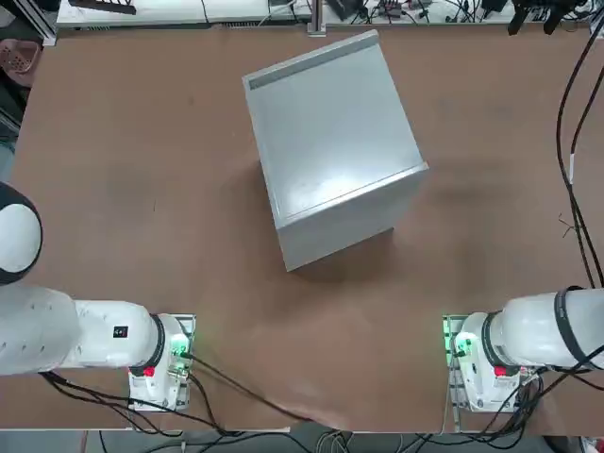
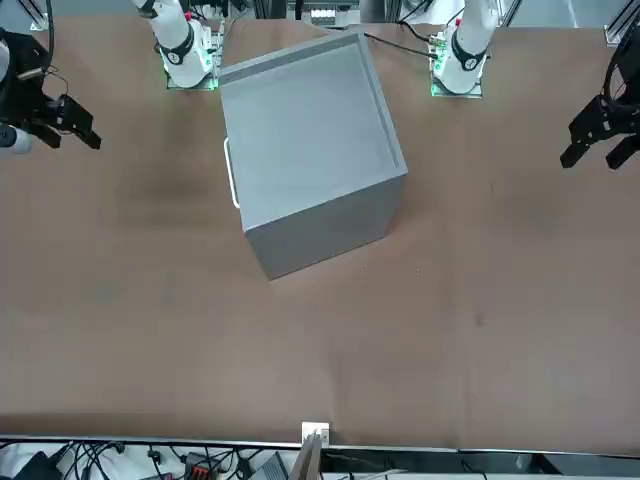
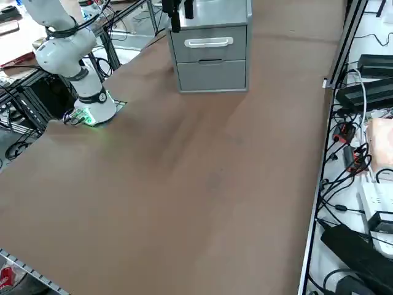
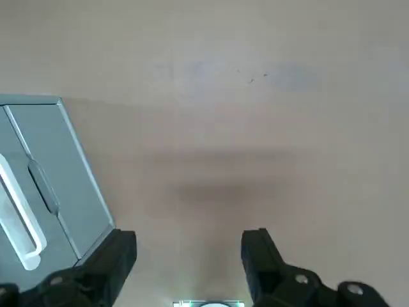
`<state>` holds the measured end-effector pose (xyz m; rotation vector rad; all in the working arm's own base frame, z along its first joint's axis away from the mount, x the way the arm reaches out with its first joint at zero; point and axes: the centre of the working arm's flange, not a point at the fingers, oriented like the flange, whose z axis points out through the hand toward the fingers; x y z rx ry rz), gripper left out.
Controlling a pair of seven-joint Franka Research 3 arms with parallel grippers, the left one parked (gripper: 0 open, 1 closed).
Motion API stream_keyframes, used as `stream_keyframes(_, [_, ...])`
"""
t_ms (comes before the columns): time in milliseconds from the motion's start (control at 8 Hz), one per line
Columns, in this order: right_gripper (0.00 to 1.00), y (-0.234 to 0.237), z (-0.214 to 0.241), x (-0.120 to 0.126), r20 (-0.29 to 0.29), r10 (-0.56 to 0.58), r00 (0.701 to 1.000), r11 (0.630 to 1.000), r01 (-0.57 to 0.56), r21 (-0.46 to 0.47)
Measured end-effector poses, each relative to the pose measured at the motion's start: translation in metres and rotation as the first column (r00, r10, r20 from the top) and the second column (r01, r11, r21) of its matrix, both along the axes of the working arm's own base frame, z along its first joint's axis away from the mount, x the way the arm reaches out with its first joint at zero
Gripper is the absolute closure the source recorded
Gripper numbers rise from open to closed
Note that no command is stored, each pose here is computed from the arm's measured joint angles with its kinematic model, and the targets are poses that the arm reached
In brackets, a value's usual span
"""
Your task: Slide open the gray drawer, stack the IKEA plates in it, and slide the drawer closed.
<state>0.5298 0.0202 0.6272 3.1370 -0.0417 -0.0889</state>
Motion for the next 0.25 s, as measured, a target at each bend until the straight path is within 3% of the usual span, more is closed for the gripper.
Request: stream_keyframes(250, [0.0, -0.0025, 0.0, 0.0001, 0.0, -0.001, 1.0, 1.0, 0.001, 0.001])
